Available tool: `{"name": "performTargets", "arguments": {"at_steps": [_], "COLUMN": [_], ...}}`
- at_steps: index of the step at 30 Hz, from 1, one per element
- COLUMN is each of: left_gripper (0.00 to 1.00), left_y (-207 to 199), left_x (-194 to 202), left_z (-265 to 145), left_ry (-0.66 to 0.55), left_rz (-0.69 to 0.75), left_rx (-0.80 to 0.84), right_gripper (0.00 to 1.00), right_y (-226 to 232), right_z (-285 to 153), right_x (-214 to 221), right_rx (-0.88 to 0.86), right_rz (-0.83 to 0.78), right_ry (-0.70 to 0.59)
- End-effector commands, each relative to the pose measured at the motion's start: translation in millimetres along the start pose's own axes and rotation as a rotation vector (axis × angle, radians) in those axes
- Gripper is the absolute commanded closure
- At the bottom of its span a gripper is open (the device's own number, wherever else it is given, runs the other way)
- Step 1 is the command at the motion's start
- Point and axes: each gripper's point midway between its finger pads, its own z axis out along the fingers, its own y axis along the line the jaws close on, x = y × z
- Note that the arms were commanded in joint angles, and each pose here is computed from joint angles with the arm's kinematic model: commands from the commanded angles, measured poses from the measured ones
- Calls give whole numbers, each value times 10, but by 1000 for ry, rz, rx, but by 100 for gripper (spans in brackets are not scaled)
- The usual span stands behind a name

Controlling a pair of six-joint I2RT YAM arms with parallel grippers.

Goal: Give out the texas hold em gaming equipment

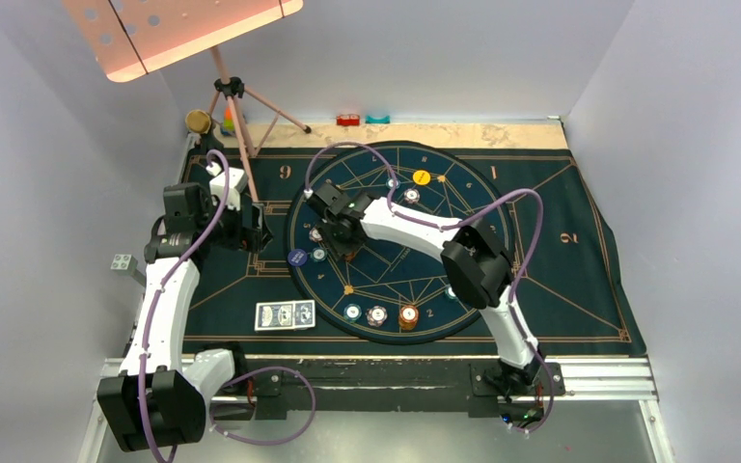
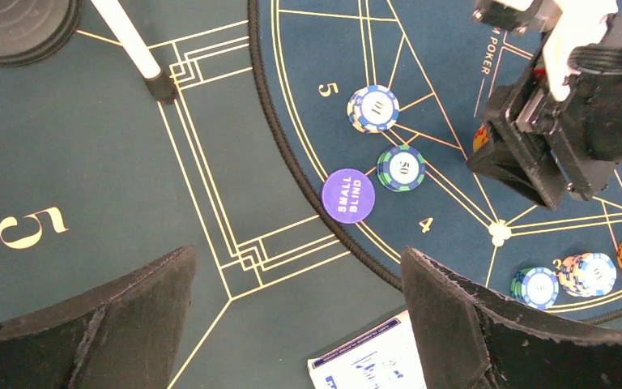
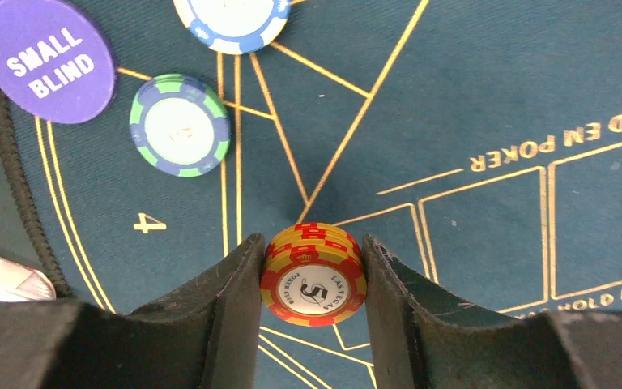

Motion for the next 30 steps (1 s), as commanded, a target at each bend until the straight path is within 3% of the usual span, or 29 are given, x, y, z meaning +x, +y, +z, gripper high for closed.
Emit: {"name": "performTargets", "arguments": {"at_steps": [1, 11, 20, 22, 30], "left_gripper": [0, 0, 0, 0, 0], "left_y": [9, 6, 8, 4, 6], "left_x": [-59, -60, -61, -66, -72], "left_z": [-22, -18, -25, -26, -31], "left_ry": [-33, -33, -34, -35, -37], "left_rz": [31, 29, 30, 31, 31], "left_rx": [4, 6, 3, 4, 2], "right_gripper": [100, 100, 100, 95, 54], "right_y": [308, 661, 703, 704, 710], "right_z": [-189, -33, 140, 178, 260], "right_x": [-285, -66, 73, 94, 106], "right_rx": [-115, -213, -215, -213, -205], "right_rz": [-39, -64, -73, -76, -85], "right_ry": [-99, -64, -19, -10, 5]}}
